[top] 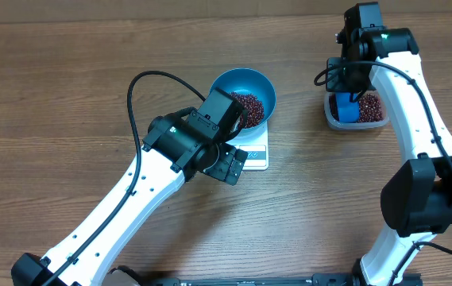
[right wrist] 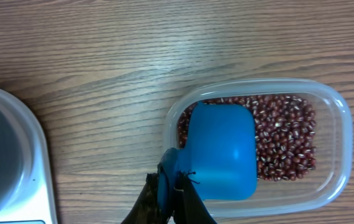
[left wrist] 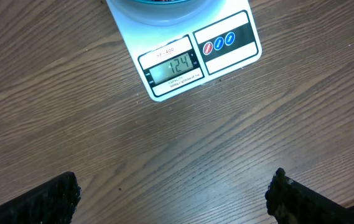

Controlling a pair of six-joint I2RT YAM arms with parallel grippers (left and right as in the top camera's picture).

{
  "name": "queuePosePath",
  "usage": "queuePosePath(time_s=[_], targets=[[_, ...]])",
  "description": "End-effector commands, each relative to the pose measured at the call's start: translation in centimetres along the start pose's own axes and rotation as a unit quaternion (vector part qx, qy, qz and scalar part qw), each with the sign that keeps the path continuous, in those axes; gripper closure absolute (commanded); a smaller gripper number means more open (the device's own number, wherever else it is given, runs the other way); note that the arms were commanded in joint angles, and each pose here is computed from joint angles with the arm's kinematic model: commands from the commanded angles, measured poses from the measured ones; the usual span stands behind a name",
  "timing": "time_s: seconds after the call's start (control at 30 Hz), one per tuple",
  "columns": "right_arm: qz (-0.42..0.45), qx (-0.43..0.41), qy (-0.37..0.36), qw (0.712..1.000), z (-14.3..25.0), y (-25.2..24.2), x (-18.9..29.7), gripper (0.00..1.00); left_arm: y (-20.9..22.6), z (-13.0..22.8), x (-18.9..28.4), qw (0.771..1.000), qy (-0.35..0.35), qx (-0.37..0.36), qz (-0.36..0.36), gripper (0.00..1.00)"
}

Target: Scoop item into bowl and weigh 150g on scale

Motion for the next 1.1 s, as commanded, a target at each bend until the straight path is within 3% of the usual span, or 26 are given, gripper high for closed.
queuePosePath(time_s=[0.0, 0.6, 1.07], targets=[[-0.055, 0.002, 0.006, 0.998, 0.2, 1.6, -0.1, 0.96, 0.0, -0.4, 0.6, 1.0, -0.013, 0.004, 0.0, 0.0], [-0.148, -0.063, 0.001, 0.987, -0.1, -1.8, 0.8, 0.96, 0.0, -0.4, 0.6, 1.0, -0.013, 0.004, 0.0, 0.0], [-0.148, -0.087, -0.017, 0.985, -0.2, -4.0, 2.2, 0.96, 0.0, -0.4, 0.6, 1.0, -0.013, 0.004, 0.001, 0.0]])
Point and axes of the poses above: each gripper's point midway between its finger pads, its own x axis back along the fingers, its own y axis along the line the jaws close on, z = x × y, the point moved 6 cm from there along x, back along the fingers, and after that the axes turned 3 degrees about x, right-handed, at the moved point
